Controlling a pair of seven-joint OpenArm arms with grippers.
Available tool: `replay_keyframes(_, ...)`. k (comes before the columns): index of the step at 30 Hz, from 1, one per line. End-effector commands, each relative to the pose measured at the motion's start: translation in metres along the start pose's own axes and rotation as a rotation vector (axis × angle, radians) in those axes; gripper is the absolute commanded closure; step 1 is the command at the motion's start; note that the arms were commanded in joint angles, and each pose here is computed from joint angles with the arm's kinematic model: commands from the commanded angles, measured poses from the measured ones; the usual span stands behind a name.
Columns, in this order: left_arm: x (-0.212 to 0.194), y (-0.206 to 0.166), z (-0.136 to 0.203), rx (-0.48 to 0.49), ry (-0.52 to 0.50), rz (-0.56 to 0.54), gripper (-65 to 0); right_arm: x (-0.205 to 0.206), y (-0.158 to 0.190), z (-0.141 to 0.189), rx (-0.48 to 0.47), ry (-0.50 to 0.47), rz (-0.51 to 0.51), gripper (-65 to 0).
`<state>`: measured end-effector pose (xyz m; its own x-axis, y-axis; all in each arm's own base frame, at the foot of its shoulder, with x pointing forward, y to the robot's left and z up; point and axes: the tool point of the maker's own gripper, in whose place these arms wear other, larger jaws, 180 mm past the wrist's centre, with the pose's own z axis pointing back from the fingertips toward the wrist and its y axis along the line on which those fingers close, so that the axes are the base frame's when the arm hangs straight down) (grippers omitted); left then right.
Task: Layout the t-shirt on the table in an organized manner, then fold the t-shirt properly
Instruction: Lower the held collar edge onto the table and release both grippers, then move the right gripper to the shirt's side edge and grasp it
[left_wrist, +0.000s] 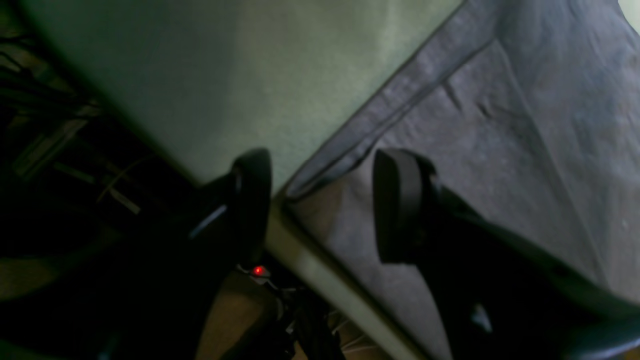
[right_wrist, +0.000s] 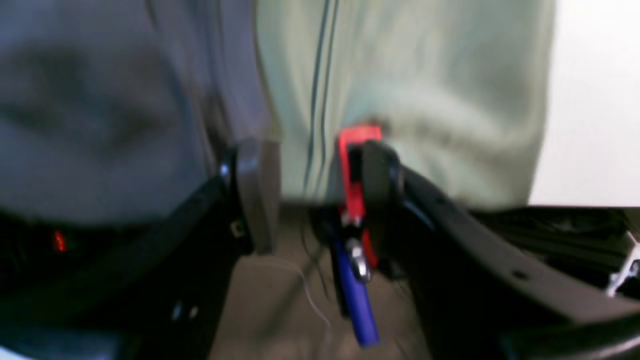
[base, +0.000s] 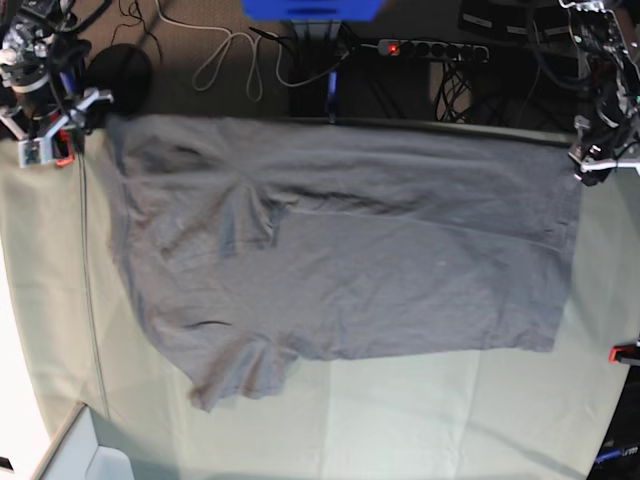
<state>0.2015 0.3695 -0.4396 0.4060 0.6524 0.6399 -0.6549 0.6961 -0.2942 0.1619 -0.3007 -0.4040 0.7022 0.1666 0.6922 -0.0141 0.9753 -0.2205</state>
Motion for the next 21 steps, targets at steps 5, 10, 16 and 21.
replay_keyframes(5,0.034,-0.013,0.008,-0.032,-0.091,-0.027,-31.9,0.024,0.003,0.002,0.016,-0.077,0.006,-27.7)
replay_keyframes(10,0.047,-0.027,0.014,-0.062,-0.132,-0.039,-32.0,0.031,0.053,-0.011,0.149,-0.089,0.027,-27.8)
replay_keyframes(16,0.053,-0.034,0.012,-0.075,-0.146,-0.031,-32.0,0.059,0.091,-0.032,0.24,-0.145,0.007,-27.8)
replay_keyframes(21,0.05,-0.03,0.012,-0.068,-0.137,-0.032,-32.0,0.079,0.103,-0.058,0.276,-0.134,-0.001,-27.8)
